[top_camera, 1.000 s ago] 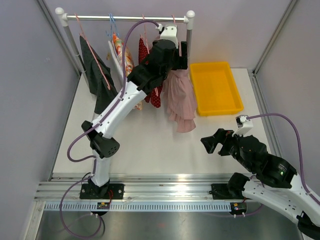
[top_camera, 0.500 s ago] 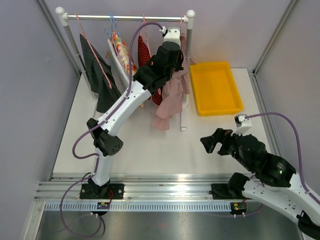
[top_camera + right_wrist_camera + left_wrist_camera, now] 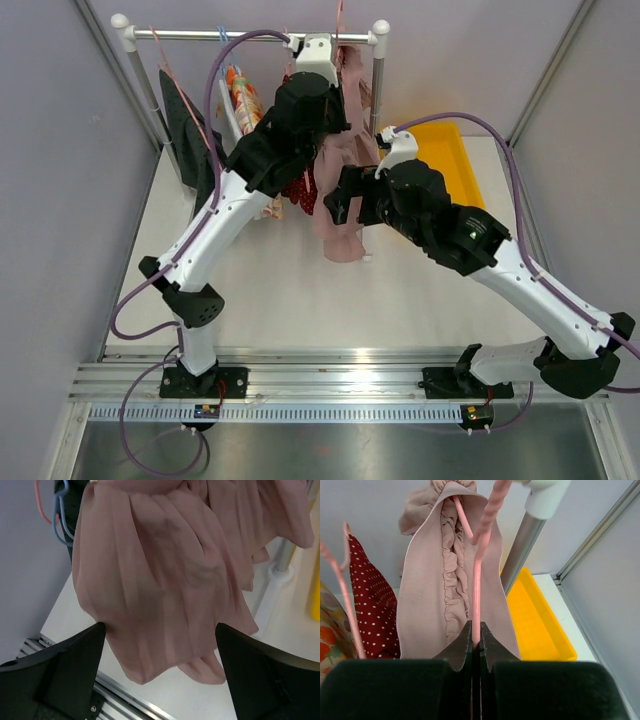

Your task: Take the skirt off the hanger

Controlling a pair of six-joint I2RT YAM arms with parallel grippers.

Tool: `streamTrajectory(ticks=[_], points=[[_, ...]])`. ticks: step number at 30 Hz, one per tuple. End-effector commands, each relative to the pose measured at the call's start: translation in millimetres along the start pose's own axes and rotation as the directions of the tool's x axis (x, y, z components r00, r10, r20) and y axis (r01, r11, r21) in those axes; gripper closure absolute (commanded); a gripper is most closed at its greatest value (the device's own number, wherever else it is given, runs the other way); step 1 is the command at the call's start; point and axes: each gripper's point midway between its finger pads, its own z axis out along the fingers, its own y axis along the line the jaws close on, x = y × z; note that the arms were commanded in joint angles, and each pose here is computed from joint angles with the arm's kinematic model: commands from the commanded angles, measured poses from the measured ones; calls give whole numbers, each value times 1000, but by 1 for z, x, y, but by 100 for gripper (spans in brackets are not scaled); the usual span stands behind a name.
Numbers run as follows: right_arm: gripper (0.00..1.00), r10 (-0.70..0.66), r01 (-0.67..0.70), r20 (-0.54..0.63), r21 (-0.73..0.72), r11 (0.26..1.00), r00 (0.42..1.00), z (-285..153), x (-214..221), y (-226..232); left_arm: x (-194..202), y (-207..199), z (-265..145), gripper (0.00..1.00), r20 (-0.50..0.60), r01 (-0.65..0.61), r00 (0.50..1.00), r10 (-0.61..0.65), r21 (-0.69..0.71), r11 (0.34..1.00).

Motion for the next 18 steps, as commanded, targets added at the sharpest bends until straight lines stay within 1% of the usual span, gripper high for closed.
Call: streamTrajectory(ticks=[1, 6, 9, 11, 12, 14, 15, 17, 18], points=[[0, 35, -24, 105, -107, 994, 994, -1, -43, 34, -66, 3, -34, 100, 160, 97, 982, -99, 24, 995], [1, 104, -92, 79, -144, 985, 991, 23, -32, 51, -67, 2, -37, 100, 158, 123, 979, -127, 36, 992], [1, 115, -102, 67, -165, 981, 991, 28, -22, 62, -66, -3, -36, 100, 150, 148, 977, -155, 57, 987], [5, 101, -88, 74, -163, 983, 992, 30, -16, 66, -65, -5, -37, 100, 139, 166, 975, -175, 76, 983], [18, 99, -84, 86, -164, 983, 991, 32, -16, 67, -61, -8, -37, 100, 126, 183, 973, -193, 85, 979], [39, 99, -81, 109, -158, 984, 989, 33, -17, 67, -65, -9, -43, 100, 129, 206, 967, -220, 109, 972], [64, 97, -80, 108, -152, 985, 989, 34, -13, 65, -58, -10, -41, 100, 116, 211, 968, -223, 107, 971], [90, 95, -78, 110, -149, 986, 989, 33, -10, 63, -63, -9, -45, 100, 126, 219, 964, -233, 114, 969], [100, 95, -80, 104, -141, 987, 990, 32, -5, 60, -65, -7, -48, 100, 131, 215, 965, -229, 112, 970]])
